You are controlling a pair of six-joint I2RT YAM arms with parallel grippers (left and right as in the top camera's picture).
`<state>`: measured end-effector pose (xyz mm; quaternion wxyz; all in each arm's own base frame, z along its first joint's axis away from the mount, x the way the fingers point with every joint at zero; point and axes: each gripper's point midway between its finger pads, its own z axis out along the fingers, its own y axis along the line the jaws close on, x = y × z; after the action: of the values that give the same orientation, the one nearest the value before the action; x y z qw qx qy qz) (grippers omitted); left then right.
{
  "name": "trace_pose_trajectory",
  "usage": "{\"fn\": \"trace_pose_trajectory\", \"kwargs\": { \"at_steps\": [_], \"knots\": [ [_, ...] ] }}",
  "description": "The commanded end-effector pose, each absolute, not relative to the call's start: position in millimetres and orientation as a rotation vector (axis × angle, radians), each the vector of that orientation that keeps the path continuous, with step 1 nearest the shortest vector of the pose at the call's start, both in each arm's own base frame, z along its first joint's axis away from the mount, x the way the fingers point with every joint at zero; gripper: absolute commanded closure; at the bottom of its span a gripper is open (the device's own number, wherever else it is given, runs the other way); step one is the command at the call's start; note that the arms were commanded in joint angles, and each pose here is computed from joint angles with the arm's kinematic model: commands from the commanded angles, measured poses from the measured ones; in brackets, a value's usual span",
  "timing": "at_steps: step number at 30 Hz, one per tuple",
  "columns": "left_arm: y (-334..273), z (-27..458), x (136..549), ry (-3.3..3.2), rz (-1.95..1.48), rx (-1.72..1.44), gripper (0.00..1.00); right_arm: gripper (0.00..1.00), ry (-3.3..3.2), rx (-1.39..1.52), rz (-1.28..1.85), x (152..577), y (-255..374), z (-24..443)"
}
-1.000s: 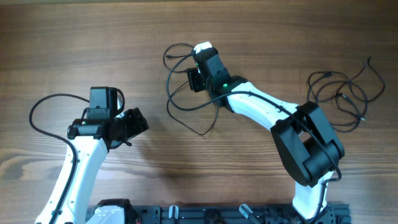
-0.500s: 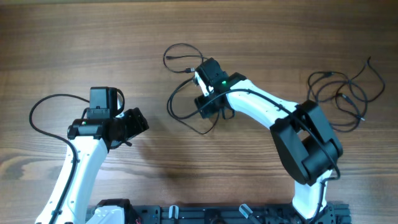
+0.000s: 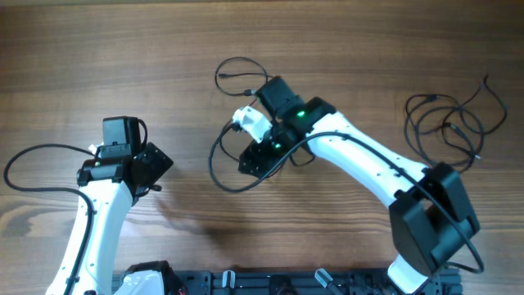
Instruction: Untangle cables
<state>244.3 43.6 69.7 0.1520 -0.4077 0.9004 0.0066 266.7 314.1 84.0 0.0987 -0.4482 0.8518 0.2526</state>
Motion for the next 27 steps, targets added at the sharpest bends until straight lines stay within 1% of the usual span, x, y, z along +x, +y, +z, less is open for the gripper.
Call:
{"fn": "trace_pose_trajectory", "kwargs": {
  "at_steps": [1, 2, 3, 5, 7, 9, 10, 11, 12, 13, 15, 18, 20, 21, 24, 26, 27],
  "knots": [
    [46.6, 65.7, 239.1, 2.581, 0.038, -1.221, 0.15, 0.22, 2.579, -1.389, 0.69, 259.0, 317.2, 46.7],
    [46.5, 65.5, 238.3, 2.584, 0.039, -1.222, 0.15, 0.23, 2.601, -1.381, 0.685, 258.3, 319.0, 38.3],
    [46.5, 65.4, 237.7, 2.586, 0.041, -1.222, 0.15, 0.25, 2.62, -1.381, 0.672, 258.1, 319.5, 29.1],
    [46.5, 65.3, 237.6, 2.587, 0.041, -1.222, 0.15, 0.29, 2.665, -1.312, 0.652, 262.1, 317.2, 26.5],
    [46.5, 65.3, 237.6, 2.587, 0.041, -1.223, 0.14, 0.38, 2.7, -1.245, 0.638, 268.0, 312.6, 26.2],
    [45.2, 65.2, 237.6, 2.59, 0.031, -1.222, 0.14, 0.43, 2.728, -1.203, 0.634, 270.6, 308.5, 25.8],
    [44.4, 65.0, 237.3, 2.594, 0.026, -1.223, 0.14, 0.48, 2.744, -1.182, 0.632, 270.5, 307.4, 25.6],
    [43.9, 64.9, 237.2, 2.595, 0.022, -1.223, 0.14, 0.58, 2.746, -1.18, 0.631, 270.8, 306.8, 25.4],
    [43.8, 64.8, 237.1, 2.596, 0.022, -1.223, 0.14, 0.65, 2.744, -1.178, 0.631, 271.5, 307.0, 25.4],
    [43.9, 64.8, 237.0, 2.596, 0.023, -1.223, 0.14, 0.7, 2.744, -1.178, 0.629, 271.6, 306.9, 25.6],
    [43.8, 64.8, 237.0, 2.596, 0.022, -1.223, 0.14, 0.82, 2.745, -1.177, 0.628, 271.8, 306.8, 25.6],
    [43.8, 64.8, 237.1, 2.596, 0.022, -1.223, 0.14, 0.89, 2.745, -1.174, 0.629, 272.0, 307.1, 25.7],
    [43.9, 64.8, 237.1, 2.596, 0.023, -1.223, 0.14, 0.92, 2.746, -1.166, 0.63, 272.8, 307.6, 25.1],
    [43.8, 64.8, 237.1, 2.596, 0.022, -1.223, 0.14, 0.95, 2.748, -1.166, 0.629, 272.5, 307.3, 25.0],
    [43.8, 64.8, 237.0, 2.596, 0.022, -1.223, 0.14, 0.96, 2.766, -1.12, 0.608, 276.3, 304.1, 30.7],
    [43.8, 64.7, 236.3, 2.598, 0.024, -1.224, 0.12, 0.96, 2.755, -1.077, 0.58, 286.3, 297.3, 47.6],
    [43.8, 64.6, 236.3, 2.599, 0.025, -1.224, 0.11, 0.96, 2.744, -0.996, 0.544, 301.4, 287.2, 68.2]
  ]
}}
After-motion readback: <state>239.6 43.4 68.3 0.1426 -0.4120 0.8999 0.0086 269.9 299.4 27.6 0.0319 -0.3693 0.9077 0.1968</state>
